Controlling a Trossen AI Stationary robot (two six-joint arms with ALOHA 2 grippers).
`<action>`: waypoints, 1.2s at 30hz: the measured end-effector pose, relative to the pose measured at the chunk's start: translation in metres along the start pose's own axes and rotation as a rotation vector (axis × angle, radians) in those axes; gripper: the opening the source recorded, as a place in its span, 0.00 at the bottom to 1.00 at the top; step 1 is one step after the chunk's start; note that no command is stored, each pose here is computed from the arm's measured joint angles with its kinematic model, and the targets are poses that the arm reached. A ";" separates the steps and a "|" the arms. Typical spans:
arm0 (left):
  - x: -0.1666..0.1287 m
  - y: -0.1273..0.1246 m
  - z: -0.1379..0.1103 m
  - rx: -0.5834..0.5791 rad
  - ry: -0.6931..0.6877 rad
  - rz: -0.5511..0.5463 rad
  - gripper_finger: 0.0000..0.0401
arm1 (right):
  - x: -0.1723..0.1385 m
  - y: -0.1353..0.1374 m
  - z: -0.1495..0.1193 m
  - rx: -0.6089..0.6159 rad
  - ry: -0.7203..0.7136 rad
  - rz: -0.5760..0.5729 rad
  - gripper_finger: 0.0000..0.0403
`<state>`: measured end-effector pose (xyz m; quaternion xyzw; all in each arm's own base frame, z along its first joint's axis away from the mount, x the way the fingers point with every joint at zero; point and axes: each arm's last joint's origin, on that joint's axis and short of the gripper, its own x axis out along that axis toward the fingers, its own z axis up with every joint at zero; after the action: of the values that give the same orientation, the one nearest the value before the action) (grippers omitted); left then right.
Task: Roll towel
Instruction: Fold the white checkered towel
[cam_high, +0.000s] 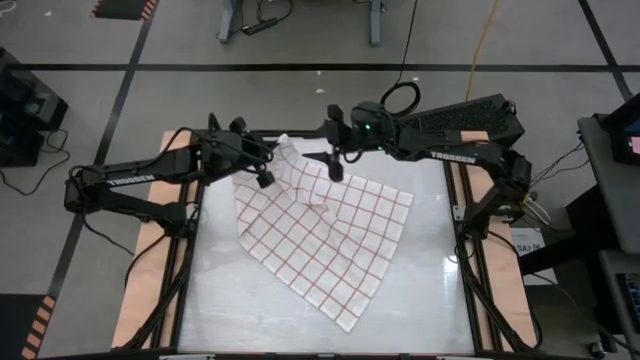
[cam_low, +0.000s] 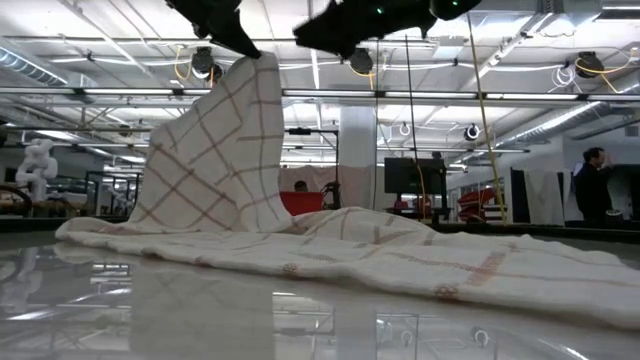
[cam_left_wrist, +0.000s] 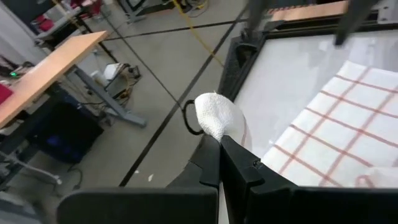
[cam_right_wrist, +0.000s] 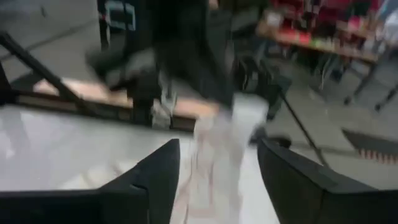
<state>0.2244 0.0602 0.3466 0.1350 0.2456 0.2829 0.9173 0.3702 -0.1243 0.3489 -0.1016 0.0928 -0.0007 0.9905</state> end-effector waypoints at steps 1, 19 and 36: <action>0.000 -0.002 0.000 0.002 -0.002 -0.005 0.01 | 0.005 -0.002 0.003 -0.004 -0.004 0.000 0.53; 0.015 -0.024 0.001 0.098 0.010 -0.050 0.01 | 0.028 -0.014 -0.008 0.092 0.119 0.067 0.39; 0.015 -0.025 0.001 0.055 0.015 -0.042 0.04 | 0.026 -0.018 -0.009 0.073 0.141 0.003 0.01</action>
<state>0.2474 0.0491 0.3323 0.1528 0.2630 0.2577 0.9171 0.3949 -0.1441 0.3392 -0.0650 0.1624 -0.0095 0.9845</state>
